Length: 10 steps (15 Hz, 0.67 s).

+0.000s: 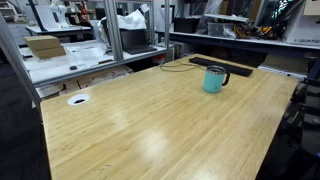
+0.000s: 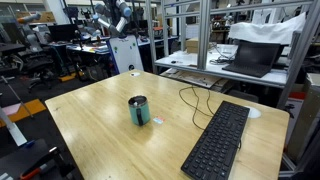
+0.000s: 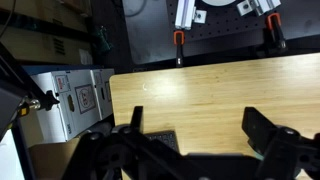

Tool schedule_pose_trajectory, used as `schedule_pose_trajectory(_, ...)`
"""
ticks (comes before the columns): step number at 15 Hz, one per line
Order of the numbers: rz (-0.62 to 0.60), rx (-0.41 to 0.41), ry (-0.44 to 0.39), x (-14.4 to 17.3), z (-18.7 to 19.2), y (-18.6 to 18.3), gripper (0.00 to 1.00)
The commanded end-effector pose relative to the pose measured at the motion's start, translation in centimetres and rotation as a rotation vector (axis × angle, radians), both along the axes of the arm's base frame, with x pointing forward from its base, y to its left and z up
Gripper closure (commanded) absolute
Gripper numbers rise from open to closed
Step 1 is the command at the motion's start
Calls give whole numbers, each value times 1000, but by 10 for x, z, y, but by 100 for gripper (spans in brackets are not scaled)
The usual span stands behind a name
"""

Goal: Pick up the marker and put it on the table

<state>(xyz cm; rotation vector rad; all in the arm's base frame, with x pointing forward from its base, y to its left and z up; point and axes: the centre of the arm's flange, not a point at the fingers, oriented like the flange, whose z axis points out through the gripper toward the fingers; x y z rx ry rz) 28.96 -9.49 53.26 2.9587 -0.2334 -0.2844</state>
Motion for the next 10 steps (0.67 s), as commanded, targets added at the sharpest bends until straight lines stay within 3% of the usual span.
schedule_pose_trajectory(1, 0, -1, -3, 0, 1, 0, 0)
schedule_pose_trajectory(9, 0, -2, -8, 0, 3, 0, 0)
schedule_pose_trajectory(10, -44, 13, 16, 4, 2, 2, 0)
